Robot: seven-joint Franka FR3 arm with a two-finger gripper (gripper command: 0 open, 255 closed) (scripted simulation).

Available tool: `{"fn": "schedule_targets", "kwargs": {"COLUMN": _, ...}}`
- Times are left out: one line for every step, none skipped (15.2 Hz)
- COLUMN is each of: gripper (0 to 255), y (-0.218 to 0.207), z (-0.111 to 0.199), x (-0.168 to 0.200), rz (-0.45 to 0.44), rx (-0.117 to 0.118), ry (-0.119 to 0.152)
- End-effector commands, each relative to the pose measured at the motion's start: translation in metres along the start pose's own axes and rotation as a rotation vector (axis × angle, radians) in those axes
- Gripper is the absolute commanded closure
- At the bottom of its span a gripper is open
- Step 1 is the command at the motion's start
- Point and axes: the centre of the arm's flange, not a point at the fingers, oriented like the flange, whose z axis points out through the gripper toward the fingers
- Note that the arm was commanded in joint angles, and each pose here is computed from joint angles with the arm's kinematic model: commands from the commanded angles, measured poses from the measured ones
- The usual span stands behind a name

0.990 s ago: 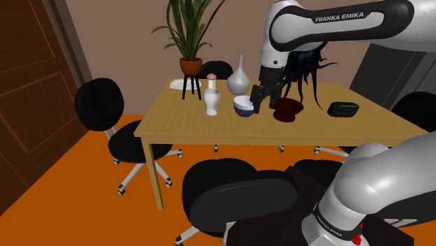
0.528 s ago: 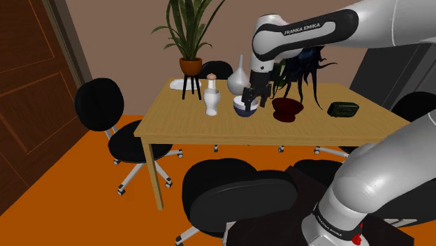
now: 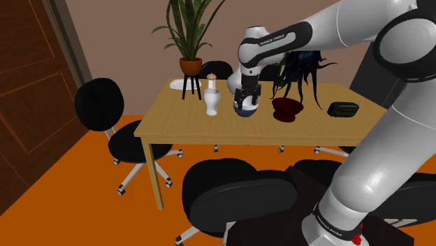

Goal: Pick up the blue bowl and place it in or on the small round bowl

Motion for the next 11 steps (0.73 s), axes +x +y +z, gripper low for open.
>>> {"fn": "schedule_targets", "kwargs": {"gripper": 0, "y": 0.009, "z": 0.009, "x": 0.024, "rz": 0.003, "rx": -0.012, "ry": 0.005}}
{"fn": "schedule_targets", "kwargs": {"gripper": 0, "y": 0.014, "z": 0.013, "x": 0.035, "rz": 0.005, "rx": -0.018, "ry": 0.007}}
{"fn": "schedule_targets", "kwargs": {"gripper": 0, "y": 0.019, "z": 0.017, "x": 0.046, "rz": 0.006, "rx": -0.024, "ry": 0.009}}
{"fn": "schedule_targets", "kwargs": {"gripper": 0, "y": 0.024, "z": 0.02, "x": 0.057, "rz": 0.008, "rx": -0.03, "ry": 0.012}}
{"fn": "schedule_targets", "kwargs": {"gripper": 0, "y": 0.029, "z": 0.024, "x": 0.067, "rz": 0.01, "rx": -0.036, "ry": 0.014}}
{"fn": "schedule_targets", "kwargs": {"gripper": 0, "y": 0.034, "z": 0.028, "x": 0.078, "rz": 0.011, "rx": -0.042, "ry": 0.016}}
{"fn": "schedule_targets", "kwargs": {"gripper": 0, "y": 0.039, "z": 0.031, "x": 0.089, "rz": 0.013, "rx": -0.047, "ry": 0.018}}
{"fn": "schedule_targets", "kwargs": {"gripper": 0, "y": 0.044, "z": 0.035, "x": 0.1, "rz": 0.014, "rx": -0.053, "ry": 0.02}}
{"fn": "schedule_targets", "kwargs": {"gripper": 0, "y": 0.05, "z": 0.039, "x": 0.111, "rz": 0.016, "rx": -0.059, "ry": 0.023}}
{"fn": "schedule_targets", "kwargs": {"gripper": 0, "y": 0.055, "z": 0.042, "x": 0.122, "rz": 0.018, "rx": -0.065, "ry": 0.025}}
{"fn": "schedule_targets", "kwargs": {"gripper": 0, "y": 0.06, "z": 0.045, "x": 0.132, "rz": 0.019, "rx": -0.071, "ry": 0.027}}
